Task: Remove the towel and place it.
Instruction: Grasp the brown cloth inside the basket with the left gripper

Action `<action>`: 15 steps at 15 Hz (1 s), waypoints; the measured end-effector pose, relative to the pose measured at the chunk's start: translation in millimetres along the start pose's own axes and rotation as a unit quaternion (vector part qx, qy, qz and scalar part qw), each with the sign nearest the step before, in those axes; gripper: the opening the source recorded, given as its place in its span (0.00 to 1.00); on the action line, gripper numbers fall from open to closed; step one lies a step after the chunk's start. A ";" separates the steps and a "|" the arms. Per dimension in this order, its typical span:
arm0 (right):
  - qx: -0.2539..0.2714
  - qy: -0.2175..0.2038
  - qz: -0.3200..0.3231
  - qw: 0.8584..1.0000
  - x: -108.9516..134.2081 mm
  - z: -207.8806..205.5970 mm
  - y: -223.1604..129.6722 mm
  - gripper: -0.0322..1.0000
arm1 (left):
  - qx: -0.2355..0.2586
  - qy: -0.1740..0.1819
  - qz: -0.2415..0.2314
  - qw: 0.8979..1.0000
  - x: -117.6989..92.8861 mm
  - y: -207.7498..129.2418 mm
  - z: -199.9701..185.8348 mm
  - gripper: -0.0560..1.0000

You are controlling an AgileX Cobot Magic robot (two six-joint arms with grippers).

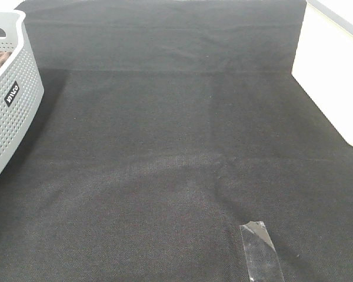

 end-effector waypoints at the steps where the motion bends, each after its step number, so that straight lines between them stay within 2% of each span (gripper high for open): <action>1: 0.000 0.000 0.000 1.000 0.0 0.0 0.0 0.77 | -0.010 0.002 -0.033 0.999 1.9 -1.7 -12.4 0.05; 3: 0.000 0.000 0.000 1.000 0.0 0.0 0.0 0.77 | -0.054 0.004 -0.125 0.991 6.5 -2.0 -43.6 0.05; 4: 0.000 0.000 0.000 1.000 0.0 0.0 0.0 0.77 | -0.094 0.007 -0.199 0.975 8.9 -7.4 -79.0 0.05; 5: 0.000 0.000 0.000 1.000 0.0 0.0 0.0 0.77 | -0.100 0.008 -0.212 0.972 9.0 -9.3 -85.8 0.05; 7: 0.000 0.000 0.000 1.000 0.0 0.0 0.0 0.77 | -0.132 0.031 -0.251 0.958 9.7 -24.1 -127.4 0.05; 8: 0.000 0.000 0.000 1.000 0.0 0.0 0.0 0.77 | -0.137 0.033 -0.258 0.956 8.9 -27.1 -134.5 0.05; 11: 0.000 0.000 0.000 1.000 0.0 0.0 0.0 0.77 | -0.197 0.038 -0.304 0.931 -0.2 -45.3 -187.2 0.05; 13: 0.000 0.000 0.000 1.000 0.0 0.0 0.0 0.77 | -0.244 0.047 -0.318 0.915 -9.4 -60.0 -224.6 0.05; 15: 0.000 0.000 0.000 1.000 0.0 0.0 0.0 0.77 | -0.269 0.060 -0.321 0.906 -15.7 -71.4 -247.0 0.05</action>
Point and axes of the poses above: a point on each arm's last joint axis where the gripper is mounted, z pointing out along that axis toward the gripper, x along the wrist's bending axis when the last joint is at zero, y = z × x, the point moved 2 cm from there along z, pointing out along that axis toward the gripper, and after that the axes turned 15 degrees about -z, right-handed, at the moved point
